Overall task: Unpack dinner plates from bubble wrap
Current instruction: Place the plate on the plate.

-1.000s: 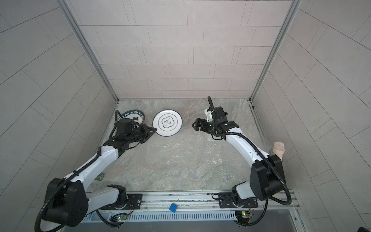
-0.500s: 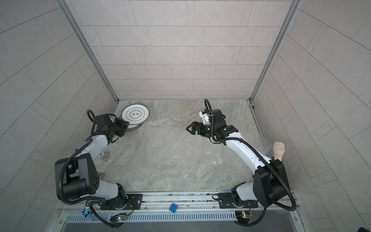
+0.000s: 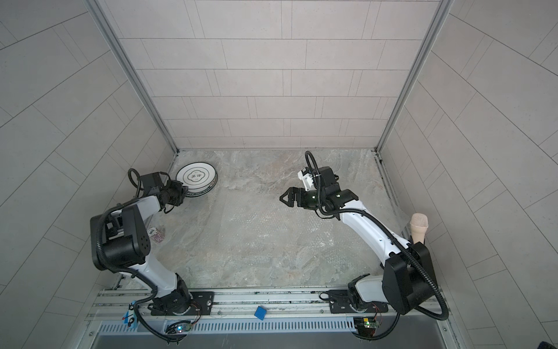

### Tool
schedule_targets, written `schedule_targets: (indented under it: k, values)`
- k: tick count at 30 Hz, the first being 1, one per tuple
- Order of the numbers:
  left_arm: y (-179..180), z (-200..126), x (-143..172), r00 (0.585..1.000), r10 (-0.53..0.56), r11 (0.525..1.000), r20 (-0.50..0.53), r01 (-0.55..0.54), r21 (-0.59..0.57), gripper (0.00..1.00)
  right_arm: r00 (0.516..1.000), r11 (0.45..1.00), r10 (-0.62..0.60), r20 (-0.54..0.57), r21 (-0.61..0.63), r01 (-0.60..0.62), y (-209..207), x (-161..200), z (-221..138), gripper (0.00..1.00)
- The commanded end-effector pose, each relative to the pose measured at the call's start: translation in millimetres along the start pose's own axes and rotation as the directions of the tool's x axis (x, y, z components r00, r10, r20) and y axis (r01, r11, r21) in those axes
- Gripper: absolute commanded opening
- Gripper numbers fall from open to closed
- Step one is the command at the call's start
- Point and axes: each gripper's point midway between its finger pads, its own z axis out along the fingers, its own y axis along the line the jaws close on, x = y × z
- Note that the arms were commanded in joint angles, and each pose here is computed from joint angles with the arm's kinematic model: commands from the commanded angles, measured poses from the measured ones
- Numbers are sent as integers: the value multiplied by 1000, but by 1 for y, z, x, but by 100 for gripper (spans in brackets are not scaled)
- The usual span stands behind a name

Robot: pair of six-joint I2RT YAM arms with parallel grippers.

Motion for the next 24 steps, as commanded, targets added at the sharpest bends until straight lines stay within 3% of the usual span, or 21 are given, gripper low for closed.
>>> schedule_targets:
  k: [1,17,19,22,24]
  values:
    - [-17,0,-10,999,42,998,20,-43,37,0,1000,1000,-12,-12,3,12,-1,4,0,100]
    - [-2,20,-12,999,41,999,5,-41,9,1,1000,1000,9,-22,27,-8,-8,7,4,100]
    - [0,20,-13,999,37,999,6,-37,7,5,1000,999,11,-23,31,-10,-9,7,5,100]
    - [5,21,-12,999,31,1000,9,-31,-2,21,1000,999,16,-27,34,-15,-11,7,7,100]
    - [7,23,-10,1000,28,1000,2,-28,-3,26,999,999,23,-30,35,-22,-12,8,8,100]
